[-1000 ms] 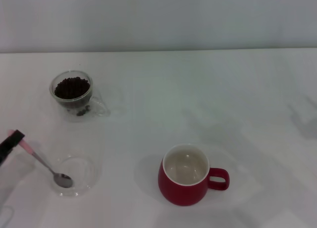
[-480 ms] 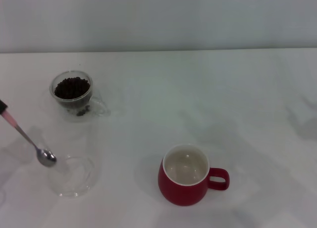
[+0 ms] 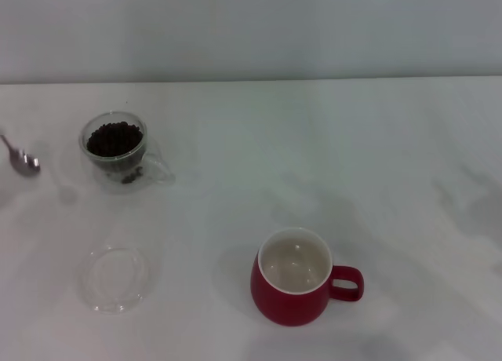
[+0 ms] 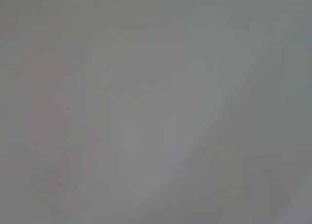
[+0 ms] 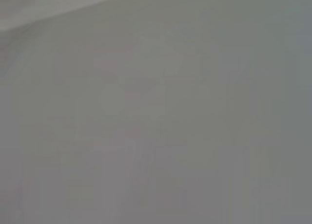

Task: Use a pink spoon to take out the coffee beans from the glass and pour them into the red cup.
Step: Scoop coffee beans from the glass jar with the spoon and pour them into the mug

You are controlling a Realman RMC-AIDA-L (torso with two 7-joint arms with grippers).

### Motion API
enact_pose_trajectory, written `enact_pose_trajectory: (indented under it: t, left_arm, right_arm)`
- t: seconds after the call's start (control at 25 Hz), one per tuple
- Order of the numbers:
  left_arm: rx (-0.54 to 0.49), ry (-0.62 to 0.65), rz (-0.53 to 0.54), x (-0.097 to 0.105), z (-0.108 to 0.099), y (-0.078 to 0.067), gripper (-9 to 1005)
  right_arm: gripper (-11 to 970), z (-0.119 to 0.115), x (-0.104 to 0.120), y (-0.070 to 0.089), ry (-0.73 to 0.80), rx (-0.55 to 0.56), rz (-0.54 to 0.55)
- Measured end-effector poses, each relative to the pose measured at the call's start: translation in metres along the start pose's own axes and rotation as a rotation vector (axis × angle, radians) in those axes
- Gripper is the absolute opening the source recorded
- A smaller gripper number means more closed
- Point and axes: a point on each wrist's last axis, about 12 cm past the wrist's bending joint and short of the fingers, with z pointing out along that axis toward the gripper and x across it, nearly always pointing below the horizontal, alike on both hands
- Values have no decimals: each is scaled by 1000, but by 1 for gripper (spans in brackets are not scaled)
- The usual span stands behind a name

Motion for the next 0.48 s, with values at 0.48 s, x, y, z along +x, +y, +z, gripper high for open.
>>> enact_pose_trajectory:
  t: [0.48]
  left_arm:
    - [-47, 195, 109, -50, 99, -18, 134]
  right_arm:
    - [545, 3, -1, 4, -24, -19, 24]
